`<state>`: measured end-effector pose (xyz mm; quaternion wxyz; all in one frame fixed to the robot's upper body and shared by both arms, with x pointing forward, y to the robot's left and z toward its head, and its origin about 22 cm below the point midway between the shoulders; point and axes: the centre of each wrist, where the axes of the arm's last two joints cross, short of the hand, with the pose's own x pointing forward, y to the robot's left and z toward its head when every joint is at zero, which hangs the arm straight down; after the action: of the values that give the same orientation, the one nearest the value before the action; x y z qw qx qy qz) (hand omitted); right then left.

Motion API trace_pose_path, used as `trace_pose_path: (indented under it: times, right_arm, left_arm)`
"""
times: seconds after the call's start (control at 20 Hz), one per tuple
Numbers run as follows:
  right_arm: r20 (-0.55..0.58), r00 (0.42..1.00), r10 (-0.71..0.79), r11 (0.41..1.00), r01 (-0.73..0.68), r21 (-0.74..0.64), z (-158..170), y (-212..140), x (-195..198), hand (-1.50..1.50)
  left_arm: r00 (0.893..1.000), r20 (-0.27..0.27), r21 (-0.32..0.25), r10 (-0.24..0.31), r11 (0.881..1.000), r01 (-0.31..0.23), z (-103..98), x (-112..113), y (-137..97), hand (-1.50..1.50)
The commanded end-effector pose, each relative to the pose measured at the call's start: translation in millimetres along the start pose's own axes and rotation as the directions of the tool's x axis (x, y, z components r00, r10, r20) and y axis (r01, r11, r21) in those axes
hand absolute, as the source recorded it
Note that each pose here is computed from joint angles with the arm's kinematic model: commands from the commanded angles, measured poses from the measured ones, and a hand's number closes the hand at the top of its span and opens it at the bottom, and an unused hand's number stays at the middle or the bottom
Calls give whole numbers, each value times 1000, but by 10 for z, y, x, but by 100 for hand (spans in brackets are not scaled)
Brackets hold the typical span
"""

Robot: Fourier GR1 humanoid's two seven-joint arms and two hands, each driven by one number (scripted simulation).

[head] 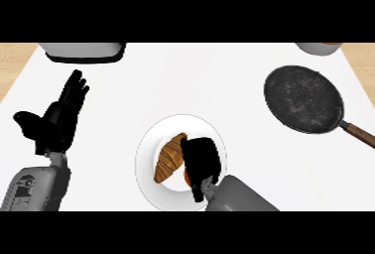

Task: Pick the tomato from the plate and place it in the pan

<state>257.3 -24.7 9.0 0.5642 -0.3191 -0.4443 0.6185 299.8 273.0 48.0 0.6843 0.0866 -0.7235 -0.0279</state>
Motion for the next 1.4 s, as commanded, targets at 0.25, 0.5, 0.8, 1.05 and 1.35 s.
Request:
trace_pose_path:
  times: [0.25, 0.5, 0.8, 1.05, 1.35]
  right_arm:
    - [-383, 877, -289, 955, 294, -47, -462, -384, -99, 150]
    - [-345, 900, -268, 925, 140, -354, -502, -708, 150, 150]
    - [-286, 898, -334, 810, 118, -574, -444, -1228, 302, 150]
    - [-277, 865, -419, 715, 126, -688, -477, -1359, 61, 150]
    - [-109, 758, -643, 526, 333, -782, -407, -1749, -186, 150]
  left_arm:
    - [999, 32, -58, 3, 998, -1, -24, 58, -195, 0]
    - [1000, 20, -20, -13, 1000, 14, -77, 61, -56, 0]
    - [1000, -19, 0, 8, 1000, -8, 20, -43, 141, 0]
    - [1000, -1, 15, 0, 1000, 0, 40, 63, 105, 0]
    - [1000, -14, 26, 2, 1000, -1, 26, -29, 89, 0]
